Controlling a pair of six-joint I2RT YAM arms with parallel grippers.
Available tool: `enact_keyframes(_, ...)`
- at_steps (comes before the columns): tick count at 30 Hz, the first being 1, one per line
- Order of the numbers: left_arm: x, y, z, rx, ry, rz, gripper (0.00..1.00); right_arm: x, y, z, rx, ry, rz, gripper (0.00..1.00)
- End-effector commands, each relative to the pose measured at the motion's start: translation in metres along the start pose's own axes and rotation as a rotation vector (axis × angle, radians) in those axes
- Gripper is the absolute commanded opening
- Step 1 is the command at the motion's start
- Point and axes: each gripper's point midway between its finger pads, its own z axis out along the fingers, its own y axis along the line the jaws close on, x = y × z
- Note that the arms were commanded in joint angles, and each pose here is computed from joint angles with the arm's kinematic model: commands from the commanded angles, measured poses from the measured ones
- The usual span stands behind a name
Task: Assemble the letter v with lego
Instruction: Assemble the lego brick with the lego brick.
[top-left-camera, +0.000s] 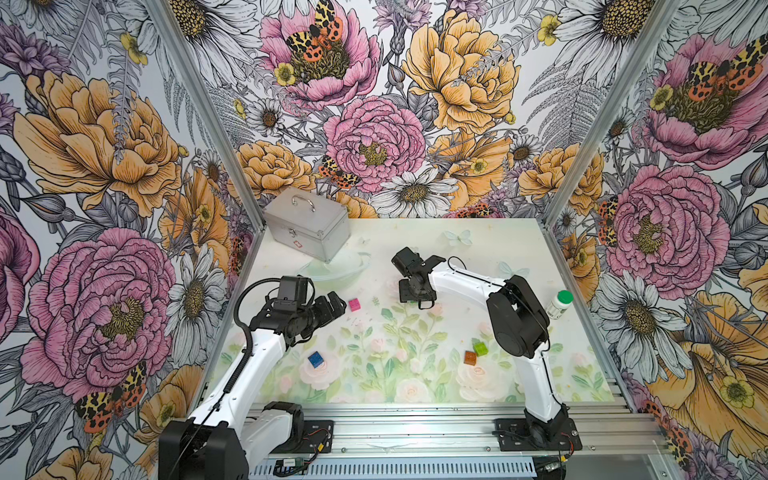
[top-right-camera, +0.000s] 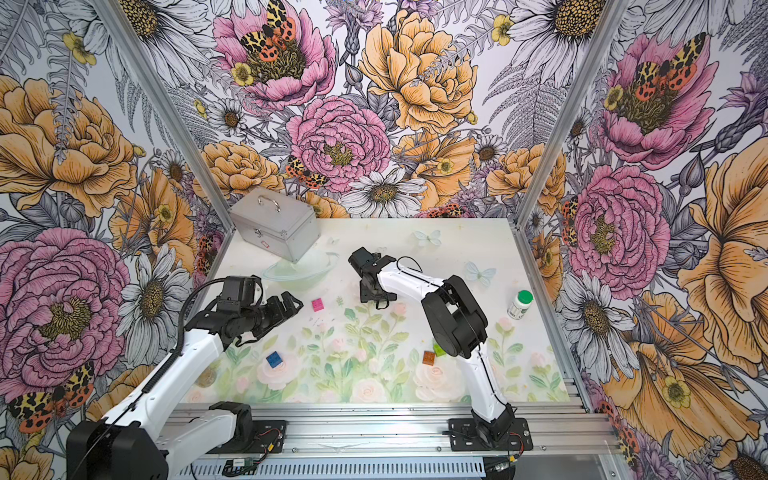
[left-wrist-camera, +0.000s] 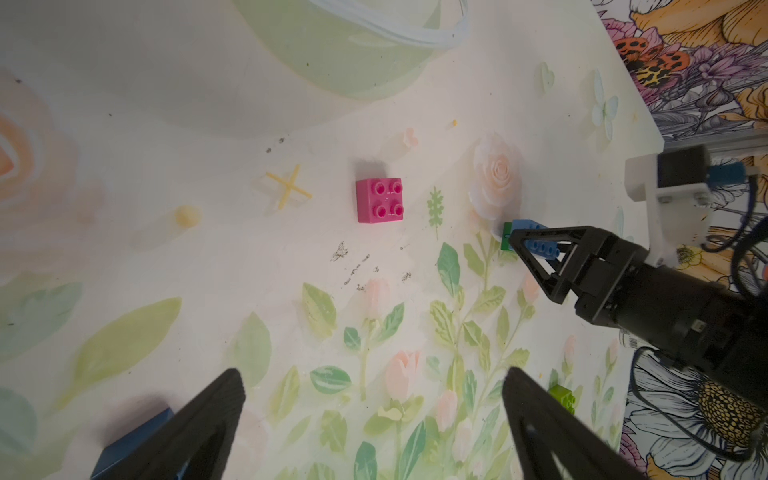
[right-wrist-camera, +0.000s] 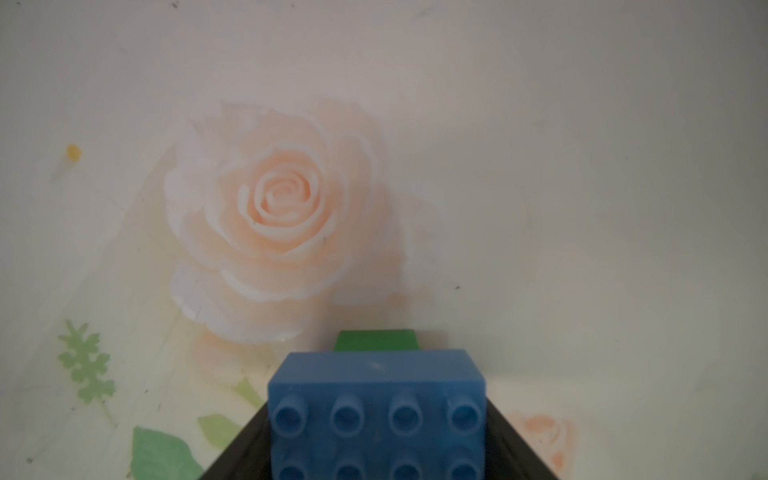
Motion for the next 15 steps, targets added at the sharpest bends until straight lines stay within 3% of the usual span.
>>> enact_keyframes(1, -0.008, -0.015, -0.003, 0.034, -0.007, 0.029, 0.99, 0.051, -0.016, 0.035, 0.045, 0.216, -0.006, 0.46)
enact_keyframes(6, -0.009, -0.017, -0.002, 0.032, -0.001, 0.036, 0.99, 0.020, -0.015, 0.014, 0.020, 0.153, 0.006, 0.49)
enact_keyframes(12, -0.006, -0.014, -0.001, 0.022, 0.006, 0.037, 0.98, 0.008, -0.010, 0.003, -0.002, 0.125, 0.002, 0.67)
enact_keyframes(15, -0.005, -0.014, 0.000, 0.021, 0.013, 0.039, 0.99, 0.005, -0.009, 0.000, -0.005, 0.118, 0.003, 0.71)
